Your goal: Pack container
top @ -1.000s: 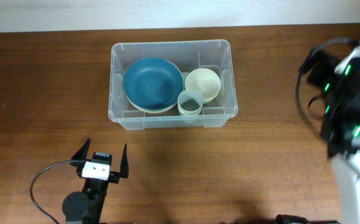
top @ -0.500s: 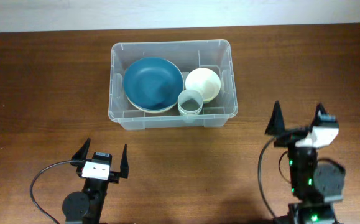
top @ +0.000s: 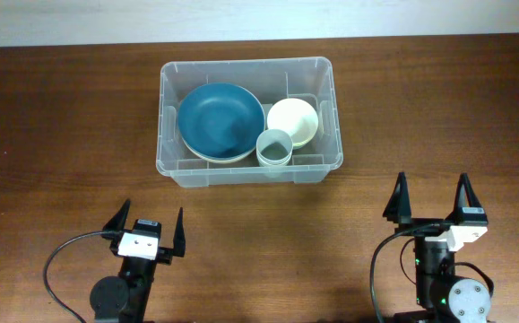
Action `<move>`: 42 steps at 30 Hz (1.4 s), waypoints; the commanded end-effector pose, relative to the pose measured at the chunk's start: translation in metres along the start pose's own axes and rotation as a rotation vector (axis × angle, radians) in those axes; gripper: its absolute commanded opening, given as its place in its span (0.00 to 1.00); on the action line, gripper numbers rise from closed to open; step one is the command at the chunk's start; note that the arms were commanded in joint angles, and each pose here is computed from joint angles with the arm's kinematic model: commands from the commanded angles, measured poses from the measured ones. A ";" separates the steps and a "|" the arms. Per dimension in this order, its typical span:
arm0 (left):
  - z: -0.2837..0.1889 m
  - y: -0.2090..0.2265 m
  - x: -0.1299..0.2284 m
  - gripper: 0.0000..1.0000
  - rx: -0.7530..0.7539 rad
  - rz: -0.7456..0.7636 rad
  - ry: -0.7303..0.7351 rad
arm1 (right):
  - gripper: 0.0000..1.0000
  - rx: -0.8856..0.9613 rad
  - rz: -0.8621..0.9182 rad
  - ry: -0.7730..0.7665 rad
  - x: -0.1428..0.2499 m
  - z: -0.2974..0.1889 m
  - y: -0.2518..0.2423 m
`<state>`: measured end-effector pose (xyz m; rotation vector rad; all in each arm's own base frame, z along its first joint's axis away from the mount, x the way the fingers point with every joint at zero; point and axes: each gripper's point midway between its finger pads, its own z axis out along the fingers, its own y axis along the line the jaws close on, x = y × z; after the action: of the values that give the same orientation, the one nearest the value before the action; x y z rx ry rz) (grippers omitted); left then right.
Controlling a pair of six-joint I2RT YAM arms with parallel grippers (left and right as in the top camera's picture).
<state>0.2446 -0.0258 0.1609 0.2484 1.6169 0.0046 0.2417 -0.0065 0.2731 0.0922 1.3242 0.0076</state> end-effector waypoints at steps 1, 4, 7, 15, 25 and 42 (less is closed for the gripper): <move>0.000 0.002 0.001 1.00 -0.009 0.008 0.001 | 0.99 -0.027 -0.017 -0.007 0.010 -0.005 0.000; 0.000 0.002 0.001 1.00 -0.009 0.008 0.001 | 0.99 -0.043 -0.025 -0.025 0.015 -0.010 0.000; 0.000 0.002 0.001 1.00 -0.009 0.008 0.001 | 0.99 -0.044 -0.026 -0.036 0.022 -0.012 0.000; 0.000 0.002 0.001 1.00 -0.009 0.008 0.001 | 0.99 -0.051 -0.026 0.026 0.043 -0.012 0.000; 0.000 0.002 0.001 1.00 -0.009 0.008 0.001 | 0.99 -0.066 -0.035 0.265 0.101 -0.021 0.002; 0.000 0.002 0.001 1.00 -0.009 0.008 0.001 | 0.99 -0.096 -0.060 0.325 0.115 -0.025 0.009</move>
<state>0.2446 -0.0258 0.1609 0.2484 1.6169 0.0046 0.2463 0.0081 0.1574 -0.0142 1.6477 0.0381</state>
